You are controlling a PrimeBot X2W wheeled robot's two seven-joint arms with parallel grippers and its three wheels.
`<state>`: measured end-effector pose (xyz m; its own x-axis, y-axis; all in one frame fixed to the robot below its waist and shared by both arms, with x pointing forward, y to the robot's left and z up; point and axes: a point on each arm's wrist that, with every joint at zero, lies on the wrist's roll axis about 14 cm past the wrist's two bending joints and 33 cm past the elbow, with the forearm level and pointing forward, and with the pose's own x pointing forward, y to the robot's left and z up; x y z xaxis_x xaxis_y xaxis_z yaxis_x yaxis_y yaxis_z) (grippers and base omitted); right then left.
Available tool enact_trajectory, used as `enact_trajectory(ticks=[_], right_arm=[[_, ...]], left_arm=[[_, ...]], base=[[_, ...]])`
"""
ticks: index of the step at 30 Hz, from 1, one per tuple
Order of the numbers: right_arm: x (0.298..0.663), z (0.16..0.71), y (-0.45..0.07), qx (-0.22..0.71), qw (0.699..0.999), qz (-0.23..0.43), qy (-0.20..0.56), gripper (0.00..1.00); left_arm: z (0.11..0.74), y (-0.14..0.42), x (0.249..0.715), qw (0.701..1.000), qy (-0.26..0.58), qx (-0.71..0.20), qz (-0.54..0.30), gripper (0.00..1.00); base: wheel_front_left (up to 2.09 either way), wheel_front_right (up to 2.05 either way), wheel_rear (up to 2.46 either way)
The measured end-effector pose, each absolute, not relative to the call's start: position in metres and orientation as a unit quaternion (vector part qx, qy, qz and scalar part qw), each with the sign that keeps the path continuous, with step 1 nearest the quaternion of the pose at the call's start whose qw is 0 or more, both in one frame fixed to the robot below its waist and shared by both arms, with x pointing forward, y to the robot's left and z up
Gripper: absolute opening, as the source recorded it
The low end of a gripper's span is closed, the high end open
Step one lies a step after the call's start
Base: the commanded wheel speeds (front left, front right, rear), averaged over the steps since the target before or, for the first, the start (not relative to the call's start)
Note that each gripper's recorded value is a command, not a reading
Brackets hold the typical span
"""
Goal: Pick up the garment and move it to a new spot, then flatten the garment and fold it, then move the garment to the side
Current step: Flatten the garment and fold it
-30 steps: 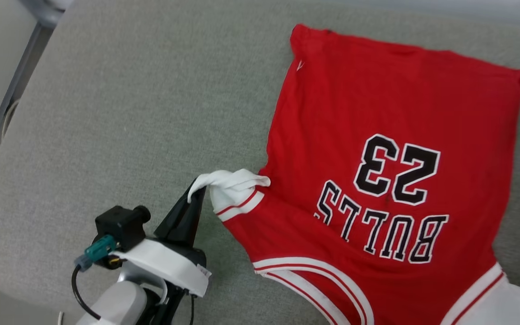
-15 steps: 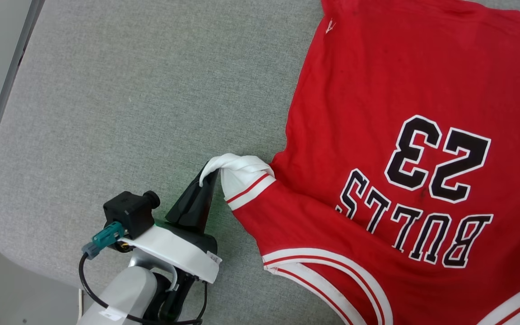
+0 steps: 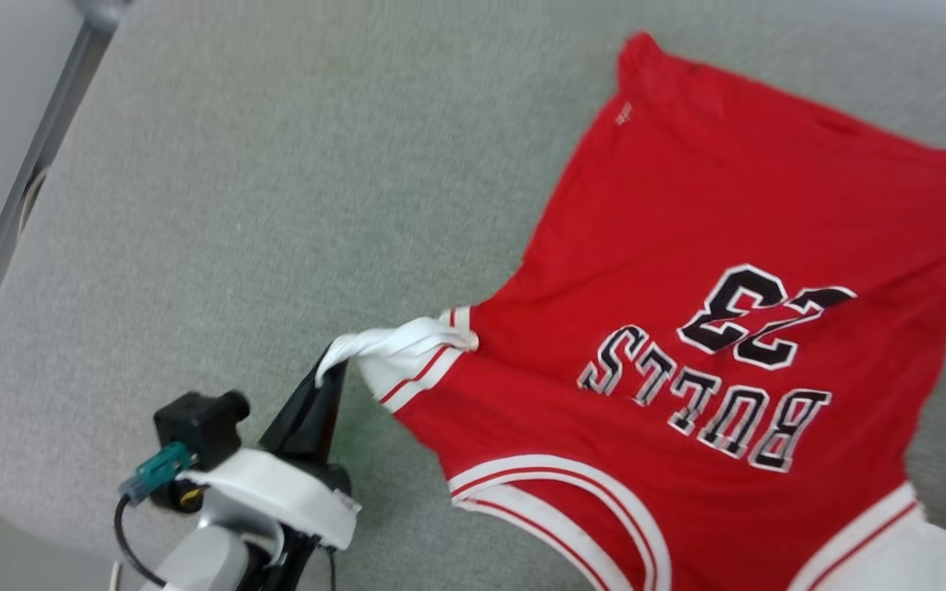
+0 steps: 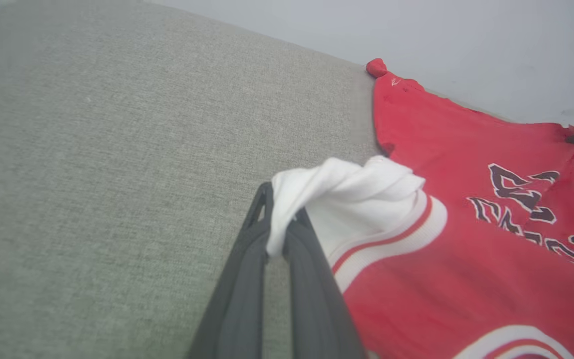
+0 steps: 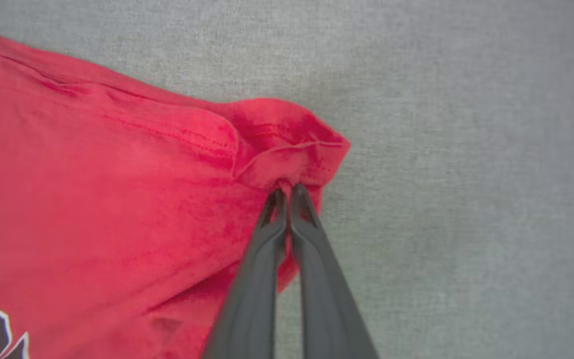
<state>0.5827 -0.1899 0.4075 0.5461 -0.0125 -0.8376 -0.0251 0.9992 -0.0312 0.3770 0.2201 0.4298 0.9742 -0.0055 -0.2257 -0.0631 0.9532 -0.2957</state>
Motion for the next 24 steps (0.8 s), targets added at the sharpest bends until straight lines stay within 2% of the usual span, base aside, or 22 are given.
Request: enact_trajectory(ticks=[4,12,19,24], right_arm=[[0.558,0.44,-0.212,-0.019,0.895,-0.005,0.445,0.0],[0.458,0.457,-0.277,0.009,0.904,-0.058,0.424,0.0],[0.35,0.426,-0.293,0.09,0.888,-0.104,0.438,0.0],[0.288,0.395,-0.295,0.14,0.867,-0.136,0.459,0.0]], left_arm=[[0.436,0.228,0.365,0.982,0.106,-0.155,0.032,0.0],[0.445,0.224,0.356,0.982,0.103,-0.154,0.025,0.0],[0.445,0.206,0.351,0.981,0.116,-0.156,-0.001,0.0],[0.446,0.196,0.351,0.98,0.122,-0.155,-0.017,0.0]], base=[[0.0,0.0,0.0],[0.0,0.0,0.0],[0.0,0.0,0.0],[0.0,0.0,0.0]])
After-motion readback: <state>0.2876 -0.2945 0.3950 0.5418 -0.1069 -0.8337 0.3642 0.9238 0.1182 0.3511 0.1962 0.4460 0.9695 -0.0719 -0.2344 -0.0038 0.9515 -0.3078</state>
